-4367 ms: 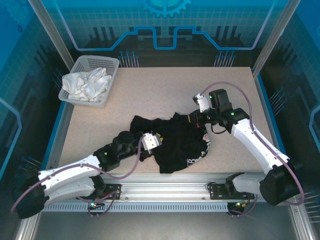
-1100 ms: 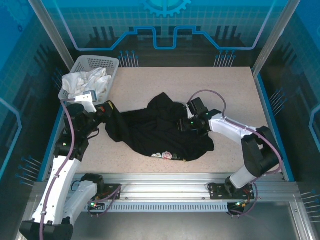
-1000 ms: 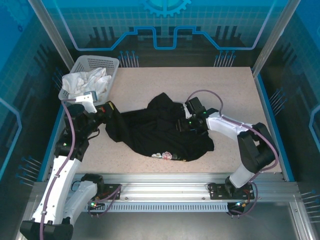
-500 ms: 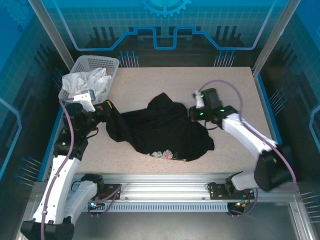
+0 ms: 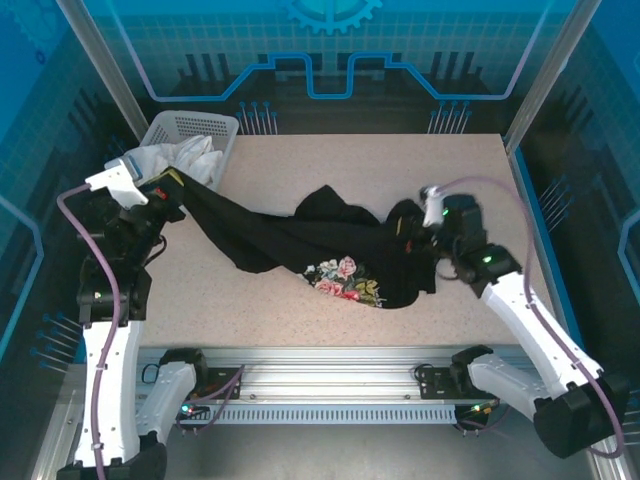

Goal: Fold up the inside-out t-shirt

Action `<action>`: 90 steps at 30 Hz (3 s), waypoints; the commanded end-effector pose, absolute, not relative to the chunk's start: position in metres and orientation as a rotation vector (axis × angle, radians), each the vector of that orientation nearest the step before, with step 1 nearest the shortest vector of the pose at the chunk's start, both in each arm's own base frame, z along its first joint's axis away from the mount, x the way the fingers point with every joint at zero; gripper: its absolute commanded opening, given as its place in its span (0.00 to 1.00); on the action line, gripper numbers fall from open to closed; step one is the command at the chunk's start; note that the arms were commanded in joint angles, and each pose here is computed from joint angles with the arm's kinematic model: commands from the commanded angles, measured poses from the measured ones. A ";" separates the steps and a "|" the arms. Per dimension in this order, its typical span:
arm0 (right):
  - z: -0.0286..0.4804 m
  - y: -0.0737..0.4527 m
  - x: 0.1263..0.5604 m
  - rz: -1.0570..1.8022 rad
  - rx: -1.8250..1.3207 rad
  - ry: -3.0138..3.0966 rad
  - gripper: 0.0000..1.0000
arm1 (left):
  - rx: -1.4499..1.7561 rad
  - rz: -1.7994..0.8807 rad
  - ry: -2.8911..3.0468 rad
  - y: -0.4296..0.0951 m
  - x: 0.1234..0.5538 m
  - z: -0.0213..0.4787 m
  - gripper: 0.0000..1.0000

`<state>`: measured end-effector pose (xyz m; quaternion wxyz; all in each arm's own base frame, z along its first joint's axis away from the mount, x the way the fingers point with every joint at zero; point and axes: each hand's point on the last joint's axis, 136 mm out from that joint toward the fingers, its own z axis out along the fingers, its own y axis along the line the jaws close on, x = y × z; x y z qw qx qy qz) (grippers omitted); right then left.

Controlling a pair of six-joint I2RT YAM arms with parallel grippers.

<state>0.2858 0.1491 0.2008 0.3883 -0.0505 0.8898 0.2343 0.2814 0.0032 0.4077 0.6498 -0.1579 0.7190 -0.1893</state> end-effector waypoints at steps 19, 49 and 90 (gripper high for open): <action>0.101 0.103 0.257 0.356 0.035 2.667 0.51 | -0.347 -0.414 1.846 -0.001 0.282 0.312 0.00; 0.075 0.166 0.286 0.527 -0.334 2.786 0.52 | -0.293 -0.541 1.905 -0.019 0.296 0.298 0.00; 0.479 0.020 0.274 0.415 0.093 1.712 0.01 | -0.227 -0.497 1.286 -0.010 0.220 0.608 0.00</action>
